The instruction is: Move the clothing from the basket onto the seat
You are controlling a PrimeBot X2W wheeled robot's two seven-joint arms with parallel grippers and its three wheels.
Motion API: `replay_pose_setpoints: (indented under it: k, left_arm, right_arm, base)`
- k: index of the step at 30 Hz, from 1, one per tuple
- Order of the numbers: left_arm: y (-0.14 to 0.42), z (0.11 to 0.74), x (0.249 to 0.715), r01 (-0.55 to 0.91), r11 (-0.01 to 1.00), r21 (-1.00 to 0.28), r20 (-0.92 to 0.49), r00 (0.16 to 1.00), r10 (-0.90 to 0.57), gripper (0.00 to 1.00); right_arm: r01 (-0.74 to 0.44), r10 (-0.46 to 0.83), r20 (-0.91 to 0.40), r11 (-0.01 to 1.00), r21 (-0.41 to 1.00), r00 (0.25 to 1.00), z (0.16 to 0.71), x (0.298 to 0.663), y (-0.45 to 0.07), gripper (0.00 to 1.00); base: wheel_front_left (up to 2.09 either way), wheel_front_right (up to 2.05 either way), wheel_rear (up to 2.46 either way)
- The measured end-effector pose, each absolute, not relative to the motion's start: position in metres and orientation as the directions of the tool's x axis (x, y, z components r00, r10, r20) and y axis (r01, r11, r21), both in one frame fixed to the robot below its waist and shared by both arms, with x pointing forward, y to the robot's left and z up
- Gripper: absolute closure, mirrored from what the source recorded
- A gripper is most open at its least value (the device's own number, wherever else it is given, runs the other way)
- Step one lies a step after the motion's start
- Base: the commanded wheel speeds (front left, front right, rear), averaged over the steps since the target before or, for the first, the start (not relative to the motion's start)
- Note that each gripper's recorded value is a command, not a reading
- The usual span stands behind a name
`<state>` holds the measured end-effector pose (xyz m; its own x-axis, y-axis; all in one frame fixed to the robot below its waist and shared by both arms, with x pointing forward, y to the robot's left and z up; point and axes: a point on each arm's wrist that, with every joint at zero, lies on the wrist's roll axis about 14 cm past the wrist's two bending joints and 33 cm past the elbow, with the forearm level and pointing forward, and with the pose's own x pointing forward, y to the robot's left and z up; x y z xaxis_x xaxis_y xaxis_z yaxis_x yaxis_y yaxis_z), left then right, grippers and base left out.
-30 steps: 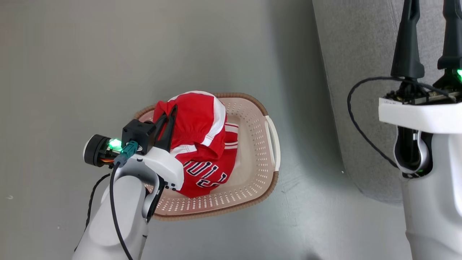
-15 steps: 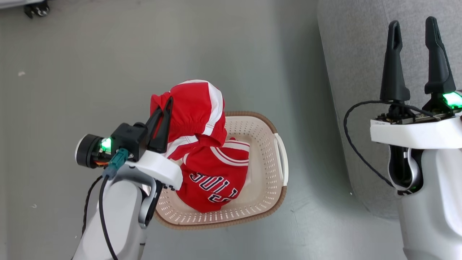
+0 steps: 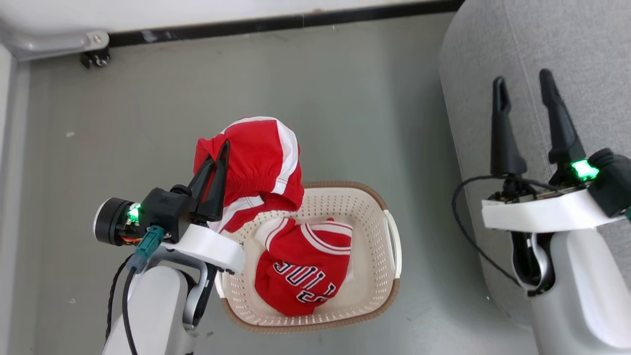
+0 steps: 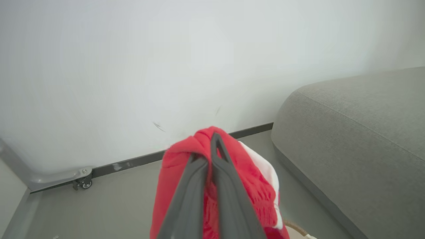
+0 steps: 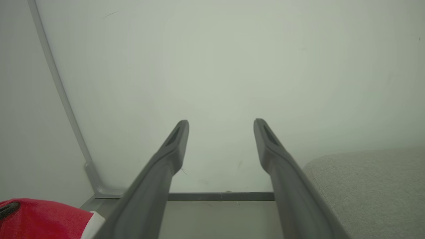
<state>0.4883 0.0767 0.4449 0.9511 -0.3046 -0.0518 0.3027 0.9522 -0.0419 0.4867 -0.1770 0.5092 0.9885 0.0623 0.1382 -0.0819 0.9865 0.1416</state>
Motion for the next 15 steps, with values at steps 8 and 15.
replay_pose_setpoints:
  k: [8,15]
  left_arm:
    - [0.088,0.494,0.476,0.285,0.959,-0.007,0.068,0.957,-0.284,1.0]
    - [0.088,0.533,0.461,0.288,0.957,0.021,0.165,0.944,-0.287,1.0]
  right_arm:
    - [-0.146,0.13,0.124,0.981,0.126,0.984,0.512,0.466,-0.153,0.0]
    - [-0.199,0.186,0.11,0.973,0.118,0.976,0.512,0.449,-0.136,0.0]
  base:
    - [0.0,0.0,0.0]
    - [0.0,0.0,0.0]
